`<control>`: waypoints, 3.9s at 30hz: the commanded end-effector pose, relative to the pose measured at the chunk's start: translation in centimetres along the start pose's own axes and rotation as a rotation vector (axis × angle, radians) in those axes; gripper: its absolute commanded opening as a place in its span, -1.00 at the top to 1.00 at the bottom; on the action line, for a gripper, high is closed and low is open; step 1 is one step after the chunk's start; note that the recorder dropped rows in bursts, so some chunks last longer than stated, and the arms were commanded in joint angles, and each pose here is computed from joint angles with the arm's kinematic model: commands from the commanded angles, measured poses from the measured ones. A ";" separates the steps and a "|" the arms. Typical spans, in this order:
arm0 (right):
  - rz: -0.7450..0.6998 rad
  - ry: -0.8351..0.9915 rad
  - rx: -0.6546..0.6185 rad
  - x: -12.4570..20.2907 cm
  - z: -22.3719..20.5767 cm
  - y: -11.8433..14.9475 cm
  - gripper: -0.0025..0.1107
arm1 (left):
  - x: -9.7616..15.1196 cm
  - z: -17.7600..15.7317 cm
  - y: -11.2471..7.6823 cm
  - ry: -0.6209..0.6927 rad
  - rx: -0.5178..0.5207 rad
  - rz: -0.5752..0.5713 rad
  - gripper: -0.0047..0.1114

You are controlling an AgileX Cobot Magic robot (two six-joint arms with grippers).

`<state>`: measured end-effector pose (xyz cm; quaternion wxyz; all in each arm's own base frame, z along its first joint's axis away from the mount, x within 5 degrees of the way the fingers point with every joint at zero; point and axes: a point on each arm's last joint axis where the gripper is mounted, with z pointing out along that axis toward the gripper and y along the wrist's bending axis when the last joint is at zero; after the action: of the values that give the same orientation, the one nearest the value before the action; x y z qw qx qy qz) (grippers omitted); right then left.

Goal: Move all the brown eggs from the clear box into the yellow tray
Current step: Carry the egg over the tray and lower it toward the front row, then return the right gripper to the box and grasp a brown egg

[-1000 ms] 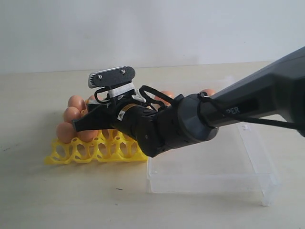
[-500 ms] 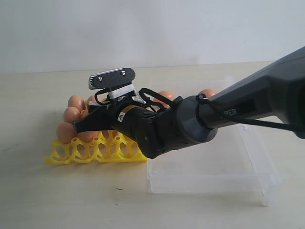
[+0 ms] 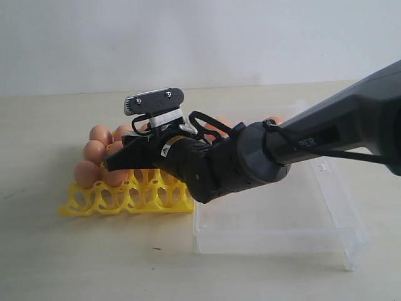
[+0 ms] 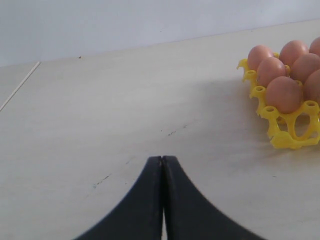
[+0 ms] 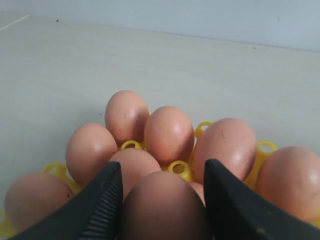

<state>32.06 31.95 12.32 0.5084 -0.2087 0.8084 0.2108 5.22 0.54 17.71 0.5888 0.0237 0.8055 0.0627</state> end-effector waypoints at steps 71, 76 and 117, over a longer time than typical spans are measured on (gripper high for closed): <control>-0.097 0.837 0.106 -8.2 -7.3 -17.0 0.05 | -0.2 0.0 0.0 -0.013 0.006 -0.006 0.92; -0.214 0.819 0.097 -9.7 -4.7 -15.3 0.06 | -0.2 0.0 0.0 -0.013 0.006 -0.006 0.92; -0.343 0.967 0.058 -1.1 2.5 -15.2 0.95 | -0.2 0.0 0.0 -0.013 0.006 -0.006 0.92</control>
<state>43.18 21.20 11.54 0.1414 -0.3944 0.9079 -0.0147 5.22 0.54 17.71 0.5888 0.0237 0.8055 0.0627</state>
